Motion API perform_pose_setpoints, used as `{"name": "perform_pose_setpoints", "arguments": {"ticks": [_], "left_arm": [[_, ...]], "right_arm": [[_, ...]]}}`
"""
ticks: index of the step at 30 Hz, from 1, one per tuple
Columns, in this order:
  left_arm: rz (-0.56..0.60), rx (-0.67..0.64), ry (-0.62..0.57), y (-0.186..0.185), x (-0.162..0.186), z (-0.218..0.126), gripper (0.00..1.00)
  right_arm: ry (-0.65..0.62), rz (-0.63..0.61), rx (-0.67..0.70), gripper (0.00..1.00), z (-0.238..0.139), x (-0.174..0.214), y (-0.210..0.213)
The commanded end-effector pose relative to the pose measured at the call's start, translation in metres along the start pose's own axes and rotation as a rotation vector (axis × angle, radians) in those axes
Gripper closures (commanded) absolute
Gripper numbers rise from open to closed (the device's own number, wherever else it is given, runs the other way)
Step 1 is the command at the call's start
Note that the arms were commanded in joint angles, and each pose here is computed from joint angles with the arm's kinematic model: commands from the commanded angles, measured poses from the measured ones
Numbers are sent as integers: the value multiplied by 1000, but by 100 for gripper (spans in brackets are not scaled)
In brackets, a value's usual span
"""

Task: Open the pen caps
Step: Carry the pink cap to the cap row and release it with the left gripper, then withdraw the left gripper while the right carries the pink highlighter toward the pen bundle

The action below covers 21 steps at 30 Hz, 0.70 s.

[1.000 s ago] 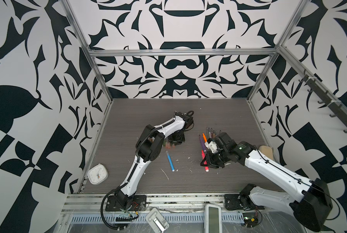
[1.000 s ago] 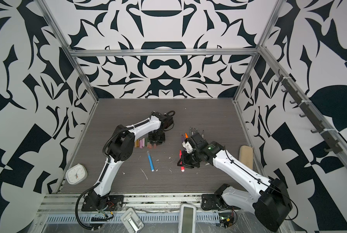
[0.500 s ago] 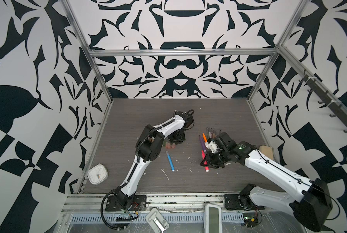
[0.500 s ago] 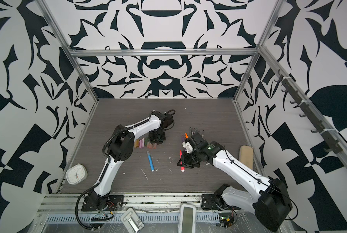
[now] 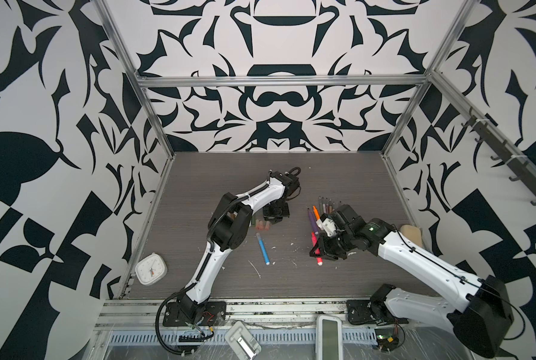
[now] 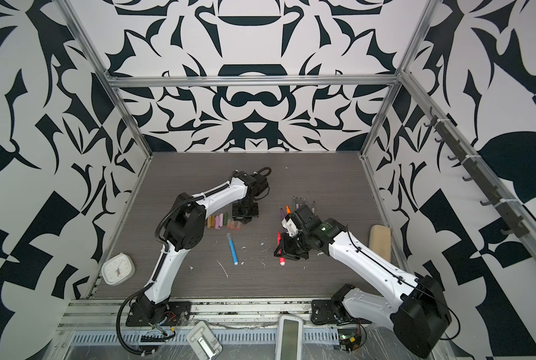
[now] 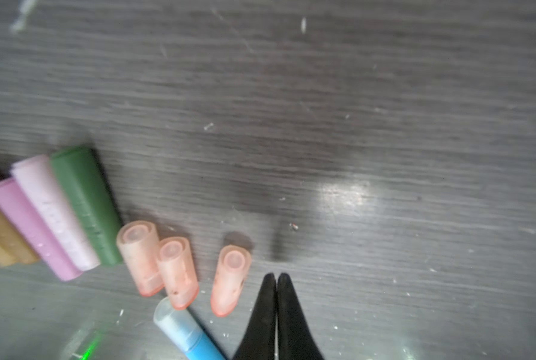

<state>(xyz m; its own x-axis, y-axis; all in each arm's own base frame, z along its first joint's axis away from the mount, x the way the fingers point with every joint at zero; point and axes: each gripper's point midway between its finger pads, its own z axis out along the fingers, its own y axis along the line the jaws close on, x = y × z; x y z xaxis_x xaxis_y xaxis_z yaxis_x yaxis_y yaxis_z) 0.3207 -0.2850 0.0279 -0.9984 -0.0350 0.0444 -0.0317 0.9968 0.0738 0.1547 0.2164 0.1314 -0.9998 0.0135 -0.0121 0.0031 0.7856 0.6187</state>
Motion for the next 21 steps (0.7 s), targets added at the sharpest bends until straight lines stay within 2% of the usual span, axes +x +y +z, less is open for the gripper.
{"name": "perform_pose_setpoints", "arguments": {"ticks": [1, 7, 21], "left_arm": [[2, 1, 33, 5, 10, -3, 91], [7, -21, 38, 11, 9, 6, 89], [12, -62, 32, 23, 6, 9, 78]], "right_arm": [[-28, -21, -28, 100, -8, -7, 13], [-27, -21, -27, 100, -8, -6, 12], [-23, -17, -26, 100, -7, -5, 10]]}}
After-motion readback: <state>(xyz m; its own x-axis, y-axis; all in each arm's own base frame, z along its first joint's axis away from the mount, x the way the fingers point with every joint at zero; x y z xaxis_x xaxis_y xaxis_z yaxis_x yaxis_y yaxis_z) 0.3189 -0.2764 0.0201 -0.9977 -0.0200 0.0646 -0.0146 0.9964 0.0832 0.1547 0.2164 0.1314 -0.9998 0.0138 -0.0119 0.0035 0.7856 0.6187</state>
